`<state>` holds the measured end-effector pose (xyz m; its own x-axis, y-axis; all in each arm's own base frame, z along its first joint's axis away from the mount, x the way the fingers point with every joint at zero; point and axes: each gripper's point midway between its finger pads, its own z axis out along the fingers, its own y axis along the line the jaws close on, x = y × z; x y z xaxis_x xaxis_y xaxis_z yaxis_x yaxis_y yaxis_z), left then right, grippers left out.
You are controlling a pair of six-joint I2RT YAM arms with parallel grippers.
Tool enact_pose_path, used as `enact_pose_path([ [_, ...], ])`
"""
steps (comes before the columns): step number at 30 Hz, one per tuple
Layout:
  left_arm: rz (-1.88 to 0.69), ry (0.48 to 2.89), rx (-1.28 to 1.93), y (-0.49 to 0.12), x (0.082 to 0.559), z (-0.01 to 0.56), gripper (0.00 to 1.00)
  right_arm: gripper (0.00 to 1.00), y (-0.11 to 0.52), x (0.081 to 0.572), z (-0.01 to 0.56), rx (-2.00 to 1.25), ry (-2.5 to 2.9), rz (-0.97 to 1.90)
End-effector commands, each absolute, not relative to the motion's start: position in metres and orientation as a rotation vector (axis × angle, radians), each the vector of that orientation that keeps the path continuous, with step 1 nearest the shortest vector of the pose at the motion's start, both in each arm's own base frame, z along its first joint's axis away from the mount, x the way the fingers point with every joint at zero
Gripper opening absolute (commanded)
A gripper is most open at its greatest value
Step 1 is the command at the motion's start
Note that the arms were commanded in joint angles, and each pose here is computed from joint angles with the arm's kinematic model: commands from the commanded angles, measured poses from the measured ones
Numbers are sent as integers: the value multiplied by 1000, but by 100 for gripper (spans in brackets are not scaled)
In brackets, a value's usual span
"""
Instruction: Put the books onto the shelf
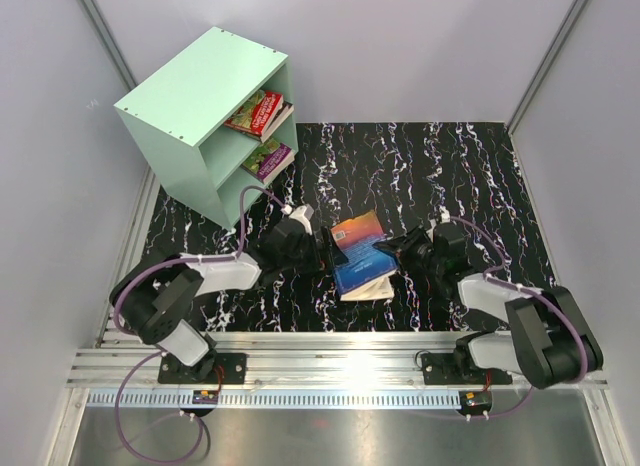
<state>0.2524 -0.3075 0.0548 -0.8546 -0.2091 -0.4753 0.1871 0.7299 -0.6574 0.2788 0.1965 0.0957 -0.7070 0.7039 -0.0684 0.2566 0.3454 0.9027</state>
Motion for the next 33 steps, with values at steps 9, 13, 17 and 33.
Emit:
enact_pose_path([
  [9, -1093, 2249, -124, -328, 284, 81, 77, 0, 226, 275, 140, 807, 1855, 1933],
  [13, -1075, 2236, -106, -329, 288, 88, 40, 0, 231, 273, 133, 765, 1869, 1960],
  [17, -1005, 2223, -67, -324, 294, 99, 6, 2, 231, 269, 148, 657, 1846, 1936],
  [33, -924, 2144, -185, -308, 310, 132, 0, 100, 167, 253, 164, 580, 2307, 943],
])
